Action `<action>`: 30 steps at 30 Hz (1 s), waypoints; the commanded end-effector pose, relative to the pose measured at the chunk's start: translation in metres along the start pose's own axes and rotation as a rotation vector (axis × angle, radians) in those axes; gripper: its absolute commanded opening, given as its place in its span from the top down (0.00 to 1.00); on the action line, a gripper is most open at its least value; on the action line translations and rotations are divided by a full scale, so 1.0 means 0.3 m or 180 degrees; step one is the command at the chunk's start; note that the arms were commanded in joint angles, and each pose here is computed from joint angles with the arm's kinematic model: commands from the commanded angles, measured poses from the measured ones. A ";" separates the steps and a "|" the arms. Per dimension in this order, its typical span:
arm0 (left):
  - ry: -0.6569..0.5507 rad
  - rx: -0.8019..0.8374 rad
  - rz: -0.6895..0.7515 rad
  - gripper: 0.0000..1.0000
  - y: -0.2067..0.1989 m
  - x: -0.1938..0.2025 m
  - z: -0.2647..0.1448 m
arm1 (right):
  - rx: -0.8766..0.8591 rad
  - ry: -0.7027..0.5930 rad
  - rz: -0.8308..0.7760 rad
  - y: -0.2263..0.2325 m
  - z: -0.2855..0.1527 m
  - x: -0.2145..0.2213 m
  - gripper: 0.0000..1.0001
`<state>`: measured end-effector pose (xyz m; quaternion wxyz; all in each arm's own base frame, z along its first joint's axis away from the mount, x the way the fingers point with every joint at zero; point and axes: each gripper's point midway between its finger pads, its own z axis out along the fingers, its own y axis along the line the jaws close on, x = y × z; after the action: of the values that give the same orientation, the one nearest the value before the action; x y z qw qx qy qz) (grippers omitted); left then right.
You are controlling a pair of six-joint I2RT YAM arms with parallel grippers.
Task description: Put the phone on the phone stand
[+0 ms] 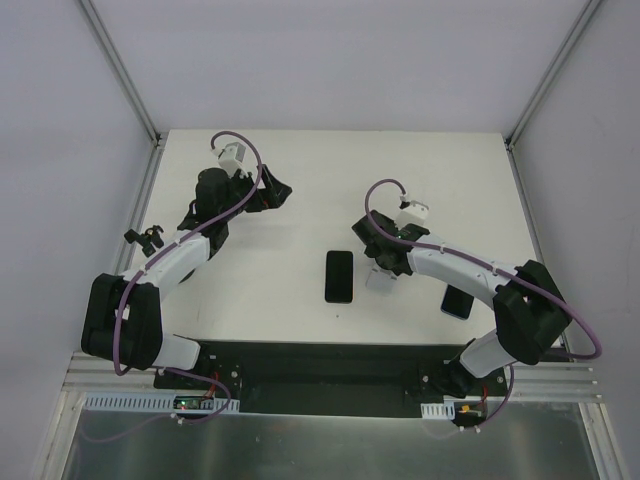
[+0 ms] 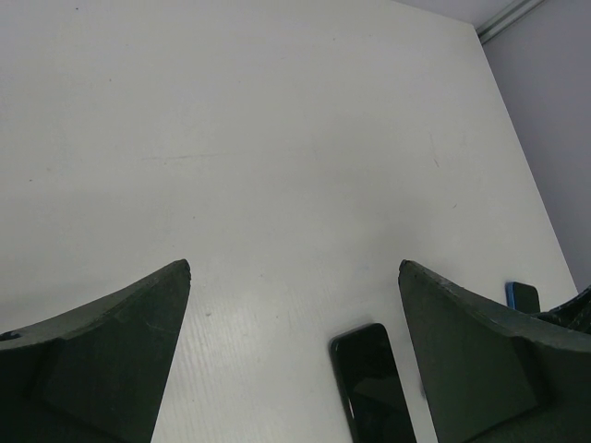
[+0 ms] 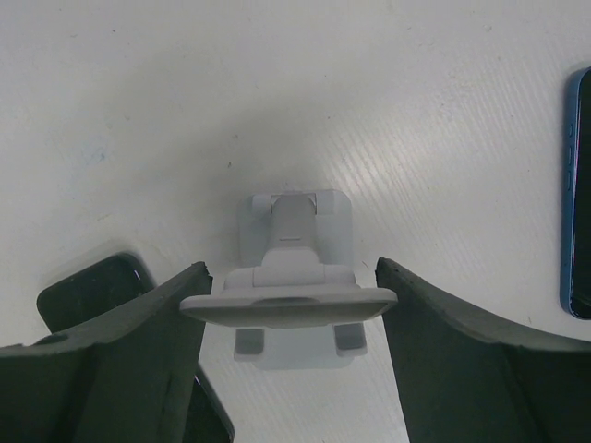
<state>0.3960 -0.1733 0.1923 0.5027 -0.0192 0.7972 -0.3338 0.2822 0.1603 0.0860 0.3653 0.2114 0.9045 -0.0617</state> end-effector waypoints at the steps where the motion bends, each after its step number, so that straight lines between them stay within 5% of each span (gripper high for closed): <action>1: -0.0197 0.0185 0.0162 0.07 -0.060 -0.064 -0.007 | 0.0043 -0.0147 -0.0024 -0.004 -0.003 -0.034 0.27; 10: -0.0209 0.0219 0.0192 0.07 -0.067 -0.063 -0.012 | -0.0044 -0.0117 -0.0298 -0.003 0.000 -0.026 0.48; 17: -0.0223 0.0233 0.0193 0.07 -0.071 -0.065 -0.015 | -0.0328 -0.0278 -0.0577 0.005 -0.008 -0.084 0.99; 21: -0.0220 0.0220 0.0195 0.07 -0.066 -0.061 -0.015 | -0.0762 -0.0377 -0.0726 0.052 0.002 -0.161 0.99; 30: -0.0230 0.0220 0.0202 0.07 -0.063 -0.059 -0.013 | -0.0784 -0.0690 -0.0755 0.134 0.159 -0.541 1.00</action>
<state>0.3980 -0.1736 0.1968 0.5125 -0.0130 0.7909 -0.3342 0.3614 0.1214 0.1203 0.4064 0.0699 0.9090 -0.0603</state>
